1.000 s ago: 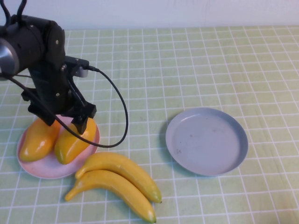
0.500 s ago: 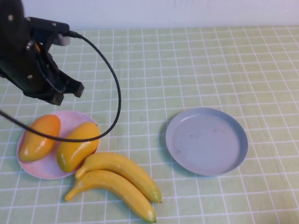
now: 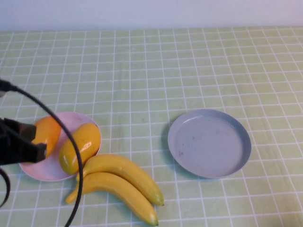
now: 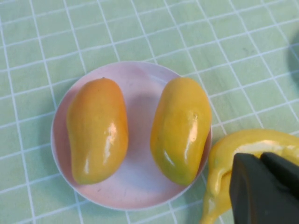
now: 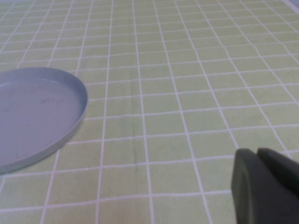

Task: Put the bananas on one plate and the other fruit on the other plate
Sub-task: Put another type of fruit in the right plate

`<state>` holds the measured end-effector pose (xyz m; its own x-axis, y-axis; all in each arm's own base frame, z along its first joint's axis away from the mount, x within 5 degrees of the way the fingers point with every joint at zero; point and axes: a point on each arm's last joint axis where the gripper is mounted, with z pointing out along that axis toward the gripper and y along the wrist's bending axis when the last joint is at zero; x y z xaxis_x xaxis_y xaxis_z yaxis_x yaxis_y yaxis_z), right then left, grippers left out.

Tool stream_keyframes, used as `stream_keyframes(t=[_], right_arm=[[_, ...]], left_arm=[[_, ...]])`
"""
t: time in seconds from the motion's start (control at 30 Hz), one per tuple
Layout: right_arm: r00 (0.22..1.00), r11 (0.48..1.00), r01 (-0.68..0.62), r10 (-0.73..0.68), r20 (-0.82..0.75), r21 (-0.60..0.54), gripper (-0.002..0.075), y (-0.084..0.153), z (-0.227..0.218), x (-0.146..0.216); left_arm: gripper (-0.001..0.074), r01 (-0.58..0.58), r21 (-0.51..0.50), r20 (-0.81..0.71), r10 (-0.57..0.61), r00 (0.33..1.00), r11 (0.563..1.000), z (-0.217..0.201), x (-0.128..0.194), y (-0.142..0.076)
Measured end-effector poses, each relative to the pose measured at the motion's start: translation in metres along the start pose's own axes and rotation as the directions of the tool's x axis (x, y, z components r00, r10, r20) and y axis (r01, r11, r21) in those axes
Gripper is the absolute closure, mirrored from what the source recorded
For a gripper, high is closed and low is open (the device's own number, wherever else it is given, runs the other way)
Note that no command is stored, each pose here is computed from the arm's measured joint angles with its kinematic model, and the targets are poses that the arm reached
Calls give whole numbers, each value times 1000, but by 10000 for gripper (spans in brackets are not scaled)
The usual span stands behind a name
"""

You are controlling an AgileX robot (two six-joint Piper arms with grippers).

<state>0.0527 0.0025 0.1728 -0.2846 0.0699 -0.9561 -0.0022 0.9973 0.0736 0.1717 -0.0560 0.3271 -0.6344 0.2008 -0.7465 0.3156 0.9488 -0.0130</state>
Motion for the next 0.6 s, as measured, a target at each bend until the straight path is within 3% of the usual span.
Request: stream_keyframes(t=[0.27, 0.47, 0.6], right_arm=[[1000, 1000, 0, 0, 0, 0, 743, 0, 0, 0], [1000, 1000, 0, 0, 0, 0, 743, 0, 0, 0], [1000, 1000, 0, 0, 0, 0, 743, 0, 0, 0]], left_arm=[[734, 16, 2, 10, -17, 1000, 1000, -10, 39, 0], [734, 12, -2, -27, -12, 1000, 1000, -9, 43, 0], [734, 7, -6, 33, -7, 999, 1000, -9, 37, 0]])
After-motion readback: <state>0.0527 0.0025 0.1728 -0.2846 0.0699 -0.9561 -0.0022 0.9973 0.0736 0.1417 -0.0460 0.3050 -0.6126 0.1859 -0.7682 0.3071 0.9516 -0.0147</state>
